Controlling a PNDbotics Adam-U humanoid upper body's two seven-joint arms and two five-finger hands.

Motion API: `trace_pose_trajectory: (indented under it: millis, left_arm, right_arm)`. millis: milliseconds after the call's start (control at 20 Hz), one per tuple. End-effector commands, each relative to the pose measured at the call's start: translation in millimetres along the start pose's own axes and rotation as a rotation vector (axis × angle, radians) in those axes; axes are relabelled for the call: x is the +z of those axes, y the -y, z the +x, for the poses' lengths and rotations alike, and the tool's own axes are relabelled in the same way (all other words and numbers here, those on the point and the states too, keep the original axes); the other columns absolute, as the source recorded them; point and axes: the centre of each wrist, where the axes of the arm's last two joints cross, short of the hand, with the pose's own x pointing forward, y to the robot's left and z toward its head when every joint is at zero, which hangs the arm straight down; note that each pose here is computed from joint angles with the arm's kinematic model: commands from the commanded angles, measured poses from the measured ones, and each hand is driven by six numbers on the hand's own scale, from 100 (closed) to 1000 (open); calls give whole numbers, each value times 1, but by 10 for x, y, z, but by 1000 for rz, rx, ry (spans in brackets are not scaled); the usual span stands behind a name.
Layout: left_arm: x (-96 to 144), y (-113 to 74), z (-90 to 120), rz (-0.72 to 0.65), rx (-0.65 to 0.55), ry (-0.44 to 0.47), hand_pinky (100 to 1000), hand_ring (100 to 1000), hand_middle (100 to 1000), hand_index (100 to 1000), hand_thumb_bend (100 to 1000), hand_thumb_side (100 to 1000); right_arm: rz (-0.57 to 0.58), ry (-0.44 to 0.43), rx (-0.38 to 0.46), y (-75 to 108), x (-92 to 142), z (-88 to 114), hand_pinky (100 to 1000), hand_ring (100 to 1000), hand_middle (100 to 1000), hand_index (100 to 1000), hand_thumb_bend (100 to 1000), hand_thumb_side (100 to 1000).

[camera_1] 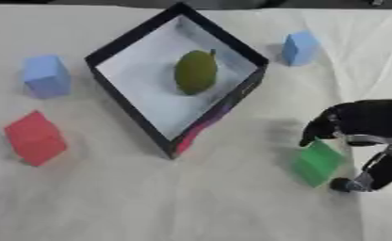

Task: Pick up objects on the table and place them in the box.

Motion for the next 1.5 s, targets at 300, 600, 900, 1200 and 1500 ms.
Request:
trace_pose_trajectory:
  millis: [300,600,900,1200,1500]
  left_arm:
    - [-27,-5,59,-12,-14,23,923,764,777,801,100,873]
    - [-38,-1,65,-14,-12,25,923,764,777,802,100,873]
    - [-42,0,66,-15,-10,24,923,765,778,802,100,873]
    - [-43,-5,67,-16,-9,22,923,766,778,802,100,872]
    - [-42,-17,68,-13,-10,20,923,767,778,802,100,870]
  right_arm:
    - [30,7,6,6,3,-70,889,832,787,854,334,361]
    - [29,30,-33,-12,-50,-62,882,819,761,831,278,328]
    - [4,25,-64,-11,-85,-63,864,789,689,765,177,306]
    - [-46,35,-101,23,-96,-30,839,723,570,659,100,282]
    - [-109,56,-89,208,6,35,827,694,533,622,100,275]
